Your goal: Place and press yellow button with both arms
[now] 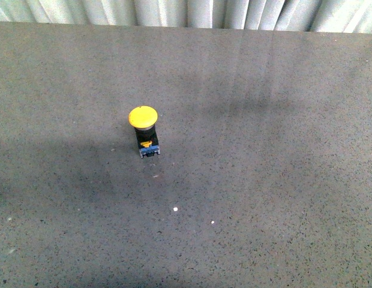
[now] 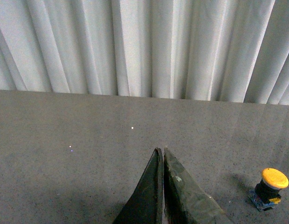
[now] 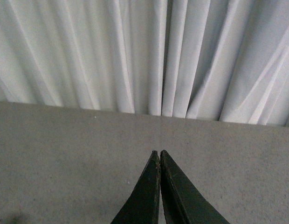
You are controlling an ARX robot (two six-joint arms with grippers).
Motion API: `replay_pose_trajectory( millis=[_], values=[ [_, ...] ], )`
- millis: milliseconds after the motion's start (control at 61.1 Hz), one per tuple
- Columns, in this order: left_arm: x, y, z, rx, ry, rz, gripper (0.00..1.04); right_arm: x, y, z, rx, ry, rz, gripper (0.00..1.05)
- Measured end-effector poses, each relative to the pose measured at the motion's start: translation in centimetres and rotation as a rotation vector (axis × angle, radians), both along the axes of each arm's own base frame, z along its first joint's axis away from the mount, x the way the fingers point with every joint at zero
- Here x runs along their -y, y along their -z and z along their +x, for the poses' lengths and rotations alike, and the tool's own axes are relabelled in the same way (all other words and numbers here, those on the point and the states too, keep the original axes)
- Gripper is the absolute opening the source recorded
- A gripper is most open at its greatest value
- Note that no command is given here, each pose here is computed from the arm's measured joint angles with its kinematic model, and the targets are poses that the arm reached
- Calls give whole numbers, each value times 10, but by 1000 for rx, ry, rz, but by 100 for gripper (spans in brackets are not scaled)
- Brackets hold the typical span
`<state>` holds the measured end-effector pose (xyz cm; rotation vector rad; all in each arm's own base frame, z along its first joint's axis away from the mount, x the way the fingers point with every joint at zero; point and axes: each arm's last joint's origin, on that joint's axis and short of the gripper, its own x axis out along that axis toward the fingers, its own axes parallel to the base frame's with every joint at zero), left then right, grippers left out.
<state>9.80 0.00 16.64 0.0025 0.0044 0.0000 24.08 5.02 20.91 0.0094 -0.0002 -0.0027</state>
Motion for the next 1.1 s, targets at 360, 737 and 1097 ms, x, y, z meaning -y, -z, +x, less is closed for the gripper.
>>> replay_pose_trajectory(
  millis=[360, 737, 1097],
  values=[
    [0, 0, 0, 0, 0, 0, 1, 30, 25, -53, -11, -4, -5, 1],
    [0, 0, 0, 0, 0, 0, 1, 50, 36, -87, -14, 2, -4, 1],
    [0, 0, 0, 0, 0, 0, 1, 50, 40, -106, 7, -3, -4, 1]
  ],
)
